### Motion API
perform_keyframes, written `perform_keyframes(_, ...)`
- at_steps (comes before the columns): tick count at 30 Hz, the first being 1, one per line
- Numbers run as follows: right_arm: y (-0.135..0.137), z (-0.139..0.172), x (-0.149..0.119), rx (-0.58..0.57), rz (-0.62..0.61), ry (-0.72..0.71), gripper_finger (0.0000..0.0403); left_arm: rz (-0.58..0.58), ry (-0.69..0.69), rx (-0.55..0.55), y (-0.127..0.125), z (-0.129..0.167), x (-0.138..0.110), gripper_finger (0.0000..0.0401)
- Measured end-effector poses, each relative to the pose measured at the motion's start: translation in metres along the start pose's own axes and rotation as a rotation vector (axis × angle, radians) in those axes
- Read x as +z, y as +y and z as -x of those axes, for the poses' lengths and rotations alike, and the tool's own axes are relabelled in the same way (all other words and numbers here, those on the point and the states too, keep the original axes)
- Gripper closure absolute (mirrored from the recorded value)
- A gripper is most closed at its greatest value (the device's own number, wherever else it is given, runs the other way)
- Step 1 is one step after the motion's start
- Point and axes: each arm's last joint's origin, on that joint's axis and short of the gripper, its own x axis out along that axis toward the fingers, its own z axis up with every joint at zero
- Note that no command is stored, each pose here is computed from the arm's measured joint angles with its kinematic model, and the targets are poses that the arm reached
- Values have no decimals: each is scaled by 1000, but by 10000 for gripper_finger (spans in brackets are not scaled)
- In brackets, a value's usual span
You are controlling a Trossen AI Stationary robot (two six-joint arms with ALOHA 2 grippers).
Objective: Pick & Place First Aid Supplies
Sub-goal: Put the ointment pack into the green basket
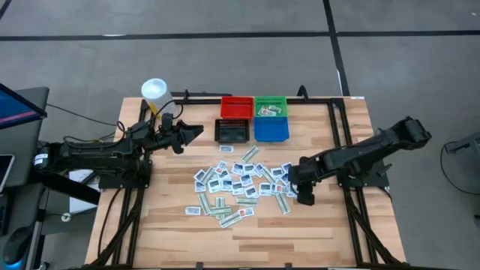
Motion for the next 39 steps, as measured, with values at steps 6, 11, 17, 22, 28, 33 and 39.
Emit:
perform_keyframes(6, -1, -14, 1, -48, -4, 58, 303, 0, 1, 0, 0, 0, 0, 261)
perform_keyframes(11, -2, -24, 1, -70, -5, 101, 303, 0, 1, 0, 0, 0, 0, 261)
perform_keyframes(17, -1, -25, 0, -72, -6, 112, 303, 1, 3, -3, -1, 0, 0, 261)
perform_keyframes(22, -3, -21, 0, -99, -19, 96, 303, 1, 3, -3, -1, 0, 0, 261)
perform_keyframes(28, -4, -22, 0, -129, -16, 86, 303, 1, 3, -3, 0, 0, 0, 261)
perform_keyframes(33, -4, -22, 1, -132, 8, 78, 303, 1, 3, -3, 0, 0, 0, 261)
perform_keyframes(39, -5, -22, 1, -167, 13, 61, 303, 1, 4, -3, 0, 0, -1, 261)
